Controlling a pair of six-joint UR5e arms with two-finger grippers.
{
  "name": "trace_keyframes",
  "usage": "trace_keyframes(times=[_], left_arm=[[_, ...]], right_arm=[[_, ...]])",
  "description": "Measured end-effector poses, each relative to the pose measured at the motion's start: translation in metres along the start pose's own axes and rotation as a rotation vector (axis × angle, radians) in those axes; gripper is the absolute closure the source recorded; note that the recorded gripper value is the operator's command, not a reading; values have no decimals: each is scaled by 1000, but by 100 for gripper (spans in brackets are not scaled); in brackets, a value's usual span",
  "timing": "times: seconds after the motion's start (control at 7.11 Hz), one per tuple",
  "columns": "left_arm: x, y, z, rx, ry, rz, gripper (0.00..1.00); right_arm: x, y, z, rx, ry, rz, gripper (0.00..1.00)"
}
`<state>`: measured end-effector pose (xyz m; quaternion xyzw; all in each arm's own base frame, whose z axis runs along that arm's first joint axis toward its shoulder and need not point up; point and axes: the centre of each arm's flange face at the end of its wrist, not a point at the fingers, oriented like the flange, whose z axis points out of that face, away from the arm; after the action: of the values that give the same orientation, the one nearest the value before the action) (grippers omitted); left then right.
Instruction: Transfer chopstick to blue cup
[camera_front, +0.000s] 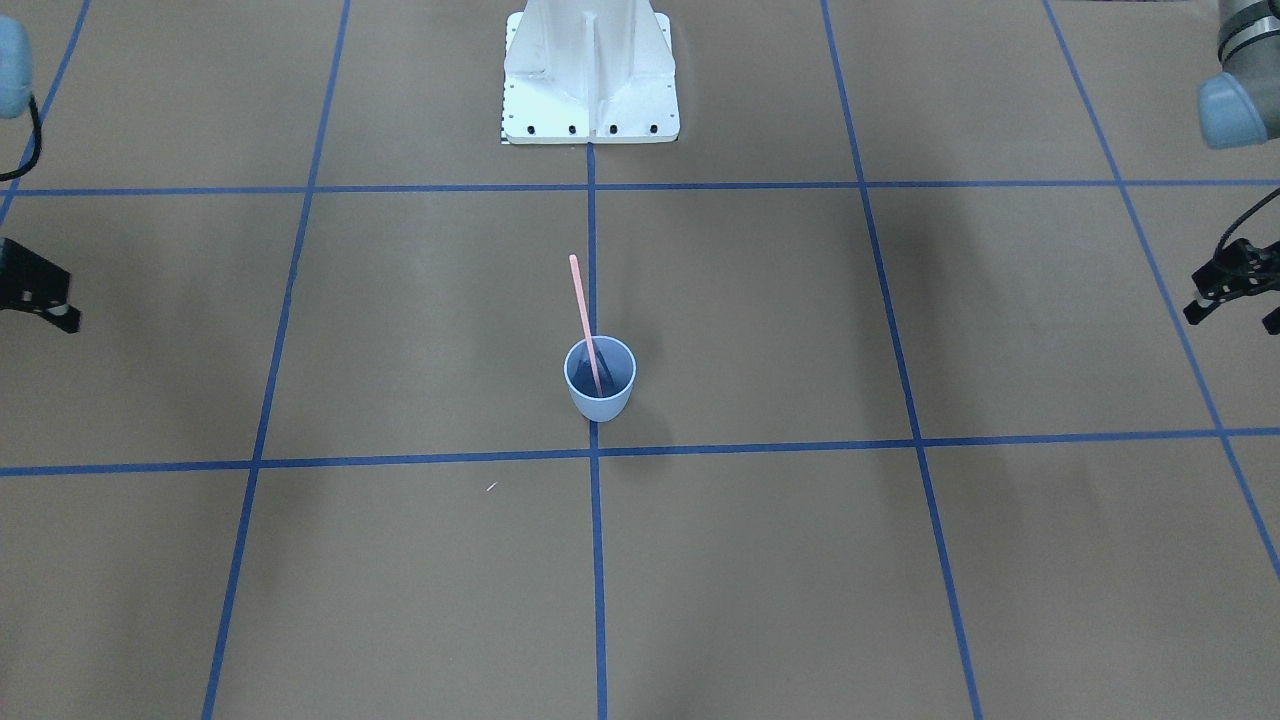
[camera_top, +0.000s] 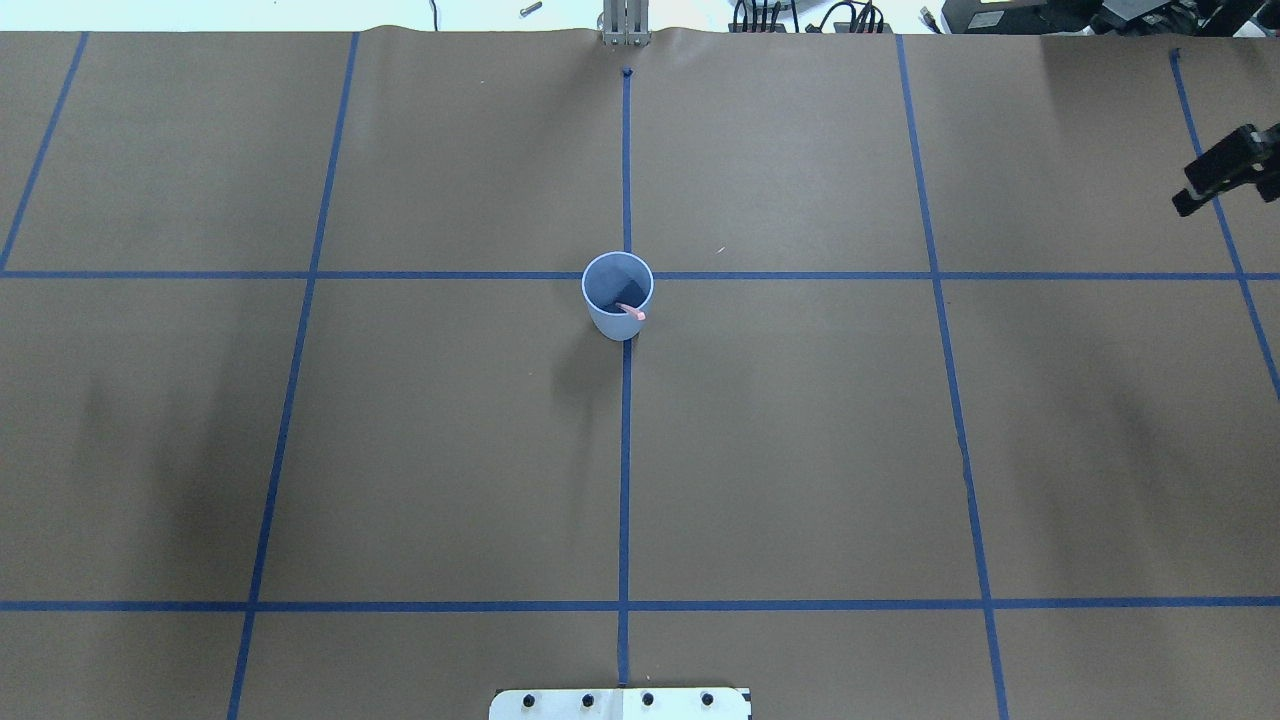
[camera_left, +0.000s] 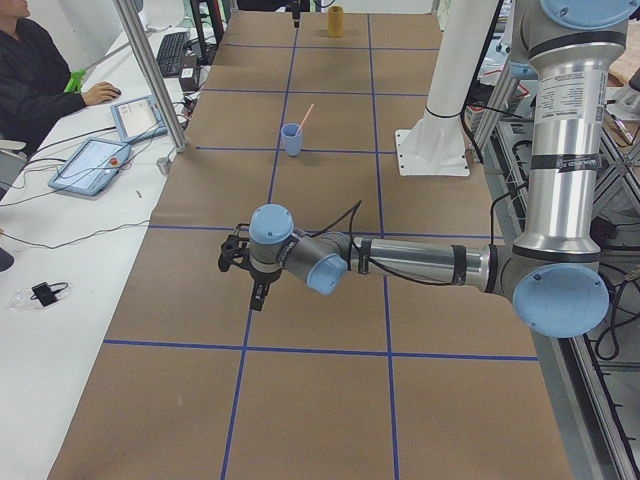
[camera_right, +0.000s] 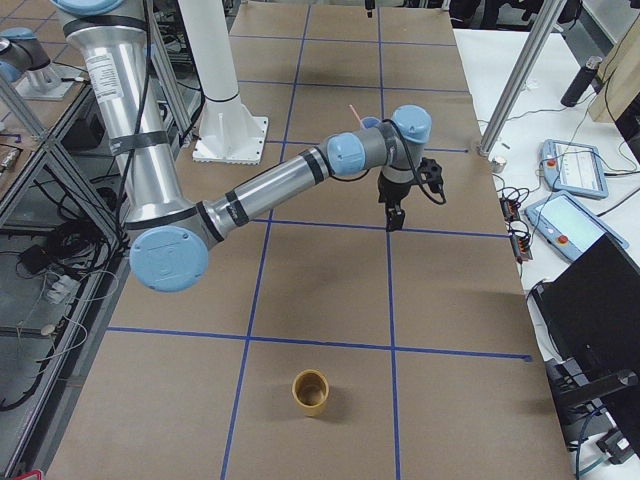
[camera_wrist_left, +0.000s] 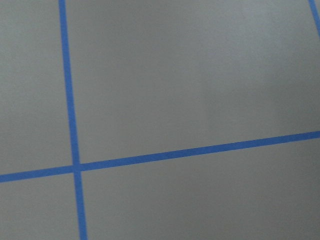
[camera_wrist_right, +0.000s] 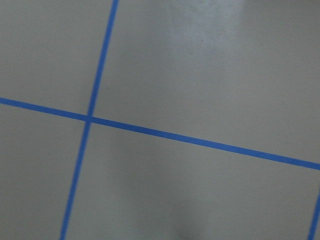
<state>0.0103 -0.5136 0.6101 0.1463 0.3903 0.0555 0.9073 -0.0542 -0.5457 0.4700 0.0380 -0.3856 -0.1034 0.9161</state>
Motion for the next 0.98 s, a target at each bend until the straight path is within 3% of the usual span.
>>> trace_keyframes(times=[0.42,0.7,0.98], left_arm=[[-48,15,-25,8,-39,119,2],[-65,26,-31,12,-51,108,2],[-78,43,-22,-6,-55,87,2]], right_arm=[[102,52,21,-54,44,26,0],[135,69,32,-80,78,68,0],[166,95,37,-86,82,128,0]])
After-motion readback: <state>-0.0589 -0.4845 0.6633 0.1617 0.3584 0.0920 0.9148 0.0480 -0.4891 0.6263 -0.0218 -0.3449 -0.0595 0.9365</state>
